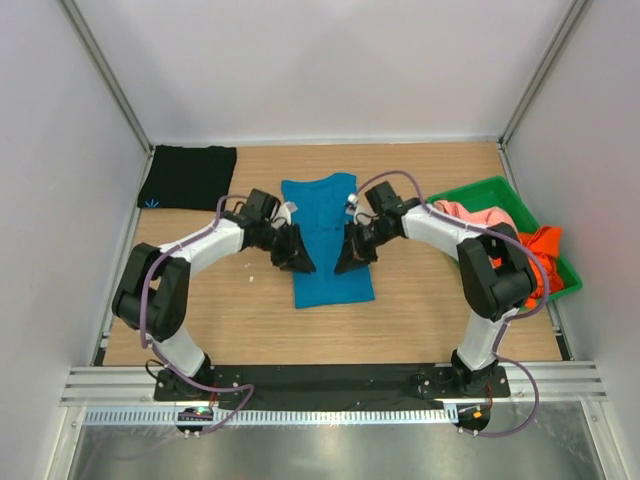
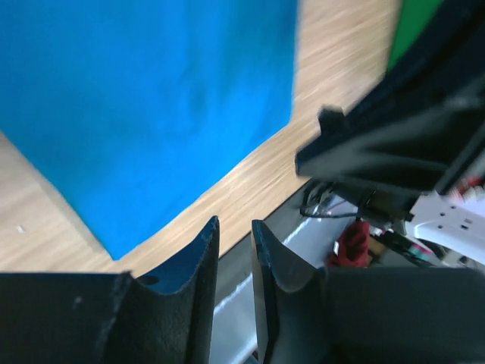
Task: Fold and stack the t-shirts
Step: Fold the tshirt
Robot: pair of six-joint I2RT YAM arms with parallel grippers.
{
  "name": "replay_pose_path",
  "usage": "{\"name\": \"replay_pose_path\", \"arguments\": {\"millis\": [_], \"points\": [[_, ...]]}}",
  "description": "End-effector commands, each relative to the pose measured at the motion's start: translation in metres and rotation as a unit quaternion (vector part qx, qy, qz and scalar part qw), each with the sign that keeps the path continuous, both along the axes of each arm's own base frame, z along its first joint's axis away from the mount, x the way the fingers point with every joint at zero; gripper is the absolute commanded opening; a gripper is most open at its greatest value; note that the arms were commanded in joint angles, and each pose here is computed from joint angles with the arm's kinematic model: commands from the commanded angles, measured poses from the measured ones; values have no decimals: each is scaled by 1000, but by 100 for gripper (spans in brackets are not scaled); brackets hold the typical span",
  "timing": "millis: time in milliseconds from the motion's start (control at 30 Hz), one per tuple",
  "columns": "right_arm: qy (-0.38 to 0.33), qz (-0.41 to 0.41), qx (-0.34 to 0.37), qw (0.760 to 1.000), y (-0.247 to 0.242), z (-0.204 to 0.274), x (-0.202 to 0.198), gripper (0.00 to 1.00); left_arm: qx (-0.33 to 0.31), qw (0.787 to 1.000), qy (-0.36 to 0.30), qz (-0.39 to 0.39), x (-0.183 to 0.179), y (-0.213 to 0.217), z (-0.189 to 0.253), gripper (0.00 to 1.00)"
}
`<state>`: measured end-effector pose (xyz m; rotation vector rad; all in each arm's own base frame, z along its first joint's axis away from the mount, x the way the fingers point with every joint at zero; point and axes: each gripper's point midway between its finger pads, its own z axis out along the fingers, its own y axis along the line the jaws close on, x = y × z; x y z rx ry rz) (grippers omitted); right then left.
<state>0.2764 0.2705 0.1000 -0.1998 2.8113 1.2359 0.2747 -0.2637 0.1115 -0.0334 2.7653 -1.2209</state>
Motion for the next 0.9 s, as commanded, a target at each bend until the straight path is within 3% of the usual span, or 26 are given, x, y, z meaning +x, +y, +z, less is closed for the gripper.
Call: {"name": "replay_pose_path", "arguments": {"millis": [0, 233, 567, 867], "points": [[30, 40, 60, 997, 30, -4, -28, 9, -7, 999, 43, 25, -17, 3, -23, 22], [87, 82, 59, 991, 37, -39, -51, 6, 24, 996, 80, 31, -45, 18, -53, 20], [135, 145, 80, 977, 51, -52, -71, 5, 35, 992, 116, 29, -49, 19, -75, 20], [145, 151, 71, 975, 47, -69, -76, 5, 123, 974, 183, 44, -68, 42, -121, 10]]}}
